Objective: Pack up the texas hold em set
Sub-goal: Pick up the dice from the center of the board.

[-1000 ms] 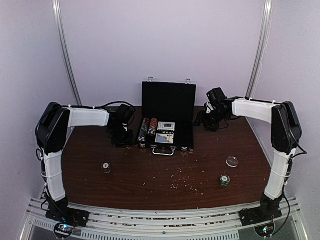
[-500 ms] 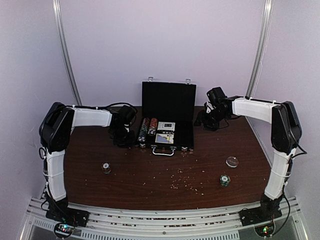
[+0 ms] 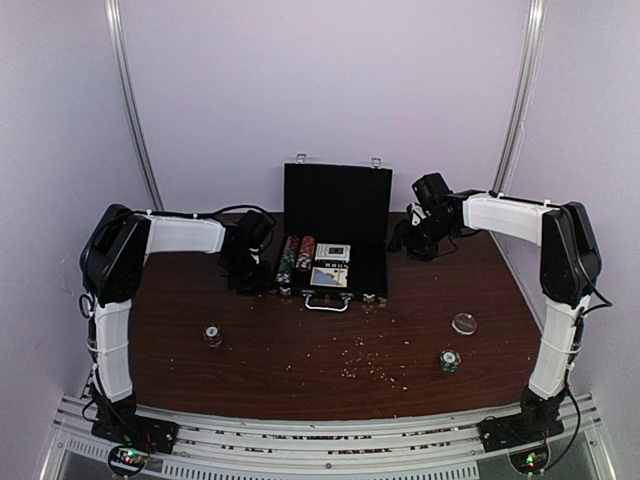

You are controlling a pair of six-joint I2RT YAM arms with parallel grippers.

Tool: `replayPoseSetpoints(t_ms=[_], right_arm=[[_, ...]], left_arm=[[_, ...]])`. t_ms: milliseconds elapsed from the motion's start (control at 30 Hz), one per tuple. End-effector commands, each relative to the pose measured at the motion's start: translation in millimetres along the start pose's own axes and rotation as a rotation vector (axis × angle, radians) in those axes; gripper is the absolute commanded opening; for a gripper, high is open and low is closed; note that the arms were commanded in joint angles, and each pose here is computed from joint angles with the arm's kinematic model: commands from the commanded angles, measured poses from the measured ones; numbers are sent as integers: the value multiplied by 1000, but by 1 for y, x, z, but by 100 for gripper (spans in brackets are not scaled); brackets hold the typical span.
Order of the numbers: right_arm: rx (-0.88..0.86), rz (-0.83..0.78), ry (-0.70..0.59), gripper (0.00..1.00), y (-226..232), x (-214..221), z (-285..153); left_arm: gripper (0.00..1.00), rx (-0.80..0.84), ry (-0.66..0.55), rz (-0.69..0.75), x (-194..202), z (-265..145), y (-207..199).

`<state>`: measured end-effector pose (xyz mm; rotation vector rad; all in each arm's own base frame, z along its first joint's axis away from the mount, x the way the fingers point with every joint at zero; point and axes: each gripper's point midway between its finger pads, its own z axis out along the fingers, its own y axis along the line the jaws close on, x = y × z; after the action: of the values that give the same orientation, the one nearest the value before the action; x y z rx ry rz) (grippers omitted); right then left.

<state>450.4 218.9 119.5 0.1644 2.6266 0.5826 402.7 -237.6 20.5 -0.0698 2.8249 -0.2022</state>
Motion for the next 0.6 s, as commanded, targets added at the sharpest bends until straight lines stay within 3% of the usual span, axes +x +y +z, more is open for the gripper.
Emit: replayPoseSetpoints(t_ms=[0, 567], right_arm=[[-5, -13, 0, 59, 1, -6, 0], [-13, -25, 3, 59, 5, -8, 1]], left_arm=[[29, -7, -31, 23, -11, 4, -2], [11, -46, -40, 54, -13, 2, 4]])
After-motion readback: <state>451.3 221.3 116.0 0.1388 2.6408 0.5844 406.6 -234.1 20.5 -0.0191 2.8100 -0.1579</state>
